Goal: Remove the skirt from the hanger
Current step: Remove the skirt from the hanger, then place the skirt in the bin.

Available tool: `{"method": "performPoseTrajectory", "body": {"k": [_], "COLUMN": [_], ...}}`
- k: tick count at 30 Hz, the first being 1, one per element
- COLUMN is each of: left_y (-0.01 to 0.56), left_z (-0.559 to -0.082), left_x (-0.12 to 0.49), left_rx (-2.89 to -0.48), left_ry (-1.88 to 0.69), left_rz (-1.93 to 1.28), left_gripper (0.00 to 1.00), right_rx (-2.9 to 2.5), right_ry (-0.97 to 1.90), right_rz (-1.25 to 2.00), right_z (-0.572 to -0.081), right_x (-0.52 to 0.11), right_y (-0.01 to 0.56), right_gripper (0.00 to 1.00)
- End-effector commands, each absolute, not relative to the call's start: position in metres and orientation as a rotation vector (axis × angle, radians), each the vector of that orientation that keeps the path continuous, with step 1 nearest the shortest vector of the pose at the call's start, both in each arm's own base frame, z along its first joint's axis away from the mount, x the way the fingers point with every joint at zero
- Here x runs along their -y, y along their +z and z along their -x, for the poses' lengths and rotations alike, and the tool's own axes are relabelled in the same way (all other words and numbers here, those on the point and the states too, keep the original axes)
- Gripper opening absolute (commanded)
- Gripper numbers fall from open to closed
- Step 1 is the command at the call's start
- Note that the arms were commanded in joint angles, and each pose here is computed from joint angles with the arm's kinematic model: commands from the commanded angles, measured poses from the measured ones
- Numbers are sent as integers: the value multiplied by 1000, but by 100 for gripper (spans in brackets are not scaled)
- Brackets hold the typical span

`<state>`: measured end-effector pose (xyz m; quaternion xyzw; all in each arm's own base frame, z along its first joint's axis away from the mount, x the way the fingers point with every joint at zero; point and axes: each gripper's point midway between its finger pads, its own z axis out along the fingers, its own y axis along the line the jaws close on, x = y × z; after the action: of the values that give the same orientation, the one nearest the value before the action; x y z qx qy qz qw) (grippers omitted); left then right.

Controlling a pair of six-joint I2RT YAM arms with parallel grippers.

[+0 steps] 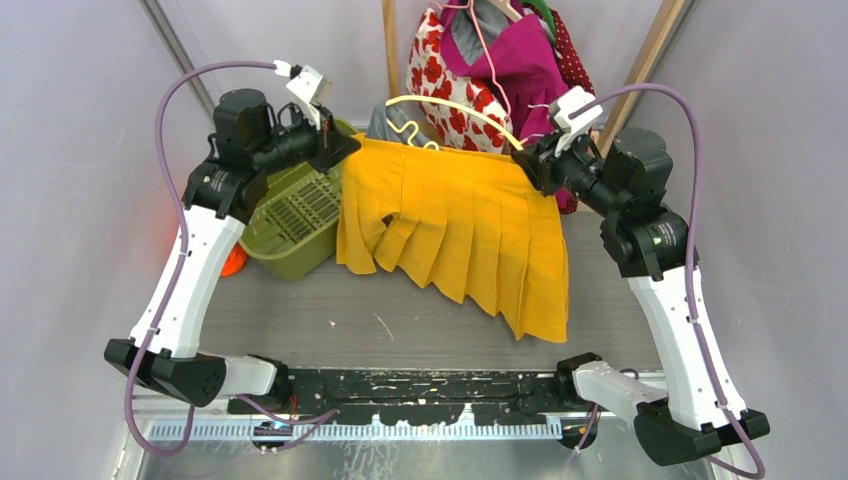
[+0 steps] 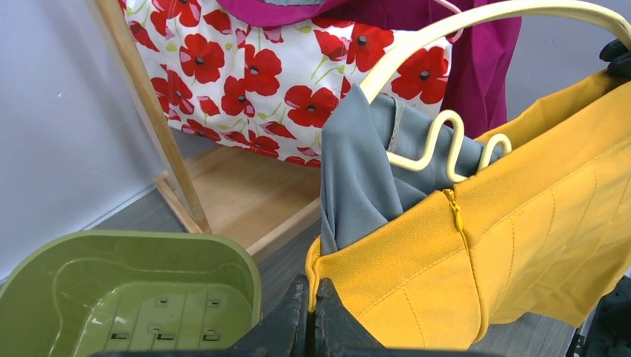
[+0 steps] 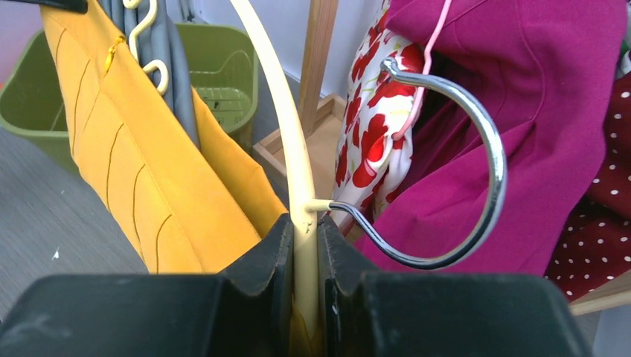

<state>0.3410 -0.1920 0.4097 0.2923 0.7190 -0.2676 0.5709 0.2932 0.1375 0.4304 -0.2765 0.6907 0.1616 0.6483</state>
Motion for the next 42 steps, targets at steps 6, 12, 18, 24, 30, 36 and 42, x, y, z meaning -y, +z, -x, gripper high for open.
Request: {"method": "performPoseTrajectory", "body": {"k": [6,12,18,24,30,36,42], "left_y": [455,443,470,540,614,656,692], "left_z": [-342,-340,-327,-294,-270,-297,-319], "left_x": [178,177,178,164,128,98,80], "left_rx": [-1575,-1590,-1531,-1403,-1252,-1191,-1091], "left_ry": [-585,-585,-616,-582,-416,-235,-128], "left_rz": [-619,-612,-600,-566,-443,-304,-198], "left_gripper": [0,0,0,0,0,0,0], "right_rx": [-1186,-1142,-1101,-1002,-1036,-1078,-1102], "right_ry": [350,309,333,368,378,345,311], "right_rz": [364,275,228,129,150,148,149], "right_z": [-287,-291,-290,-290,-293,-292,-295], "right_x": [-115,-102,-99,-92,-96,-91,-88], "right_y": [561,586,597,622,618,604,597], "right_gripper": [1,1,1,1,1,1,1]}}
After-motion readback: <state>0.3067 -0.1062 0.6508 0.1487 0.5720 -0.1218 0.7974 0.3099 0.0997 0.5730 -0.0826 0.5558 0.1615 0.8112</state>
